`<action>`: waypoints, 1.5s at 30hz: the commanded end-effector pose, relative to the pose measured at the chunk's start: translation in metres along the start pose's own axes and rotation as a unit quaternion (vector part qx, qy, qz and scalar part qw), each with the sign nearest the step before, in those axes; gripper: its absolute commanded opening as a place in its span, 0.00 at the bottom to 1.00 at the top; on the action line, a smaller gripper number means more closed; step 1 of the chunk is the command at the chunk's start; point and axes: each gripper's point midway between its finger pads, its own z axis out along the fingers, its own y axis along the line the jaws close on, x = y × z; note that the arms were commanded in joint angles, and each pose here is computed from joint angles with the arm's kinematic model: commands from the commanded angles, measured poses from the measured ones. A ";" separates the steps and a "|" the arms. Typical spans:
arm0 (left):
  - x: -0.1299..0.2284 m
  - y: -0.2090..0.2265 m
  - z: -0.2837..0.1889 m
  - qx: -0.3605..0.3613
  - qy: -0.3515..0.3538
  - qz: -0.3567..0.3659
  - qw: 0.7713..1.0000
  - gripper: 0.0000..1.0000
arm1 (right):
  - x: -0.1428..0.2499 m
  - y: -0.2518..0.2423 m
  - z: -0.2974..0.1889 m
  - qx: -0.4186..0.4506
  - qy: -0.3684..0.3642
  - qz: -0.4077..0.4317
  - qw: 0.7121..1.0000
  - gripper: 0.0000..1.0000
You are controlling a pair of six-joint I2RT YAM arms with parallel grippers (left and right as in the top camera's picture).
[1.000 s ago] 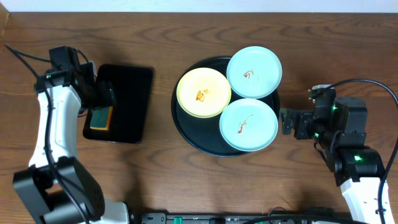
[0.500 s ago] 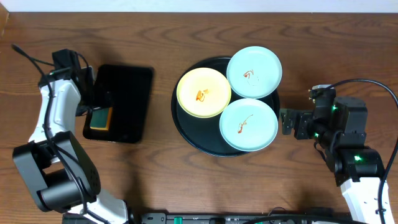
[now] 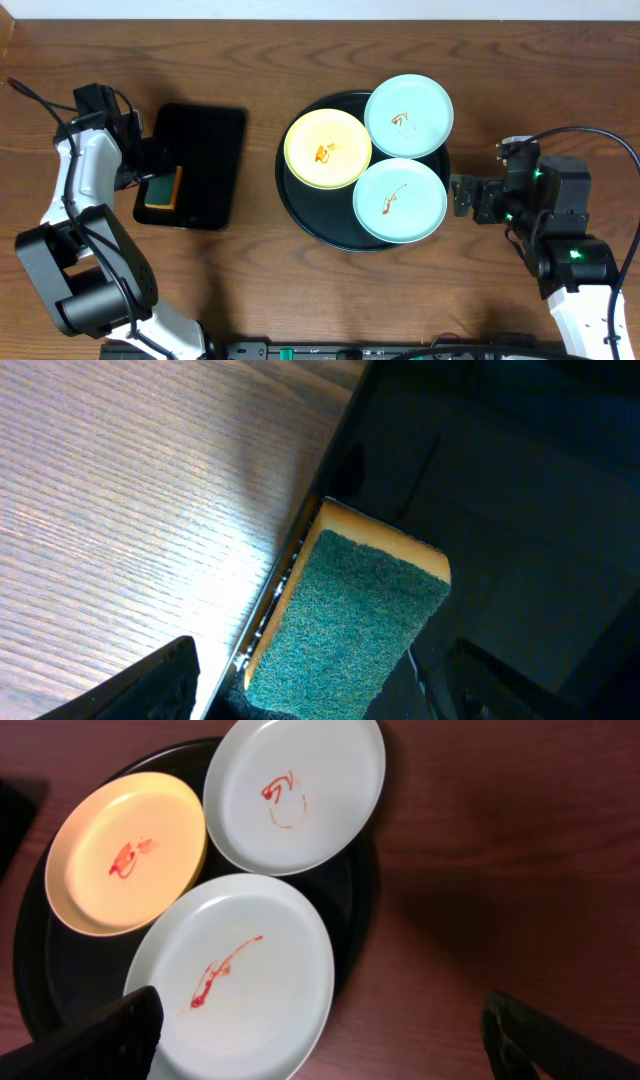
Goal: Clean dirty plates on tray and stack at the side
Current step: 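Move the left gripper over the sponge on the black tray, then lower the left gripper and grasp the green-yellow sponge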
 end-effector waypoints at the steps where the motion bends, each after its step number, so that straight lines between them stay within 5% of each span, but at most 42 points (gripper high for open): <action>1: 0.010 -0.004 0.009 0.011 0.017 0.007 1.000 0.79 | -0.009 0.000 -0.005 0.000 -0.011 -0.006 1.000 0.99; 45: 0.029 -0.018 0.038 0.042 0.062 0.009 0.997 0.77 | -0.009 0.000 -0.005 0.000 -0.012 -0.006 1.000 0.99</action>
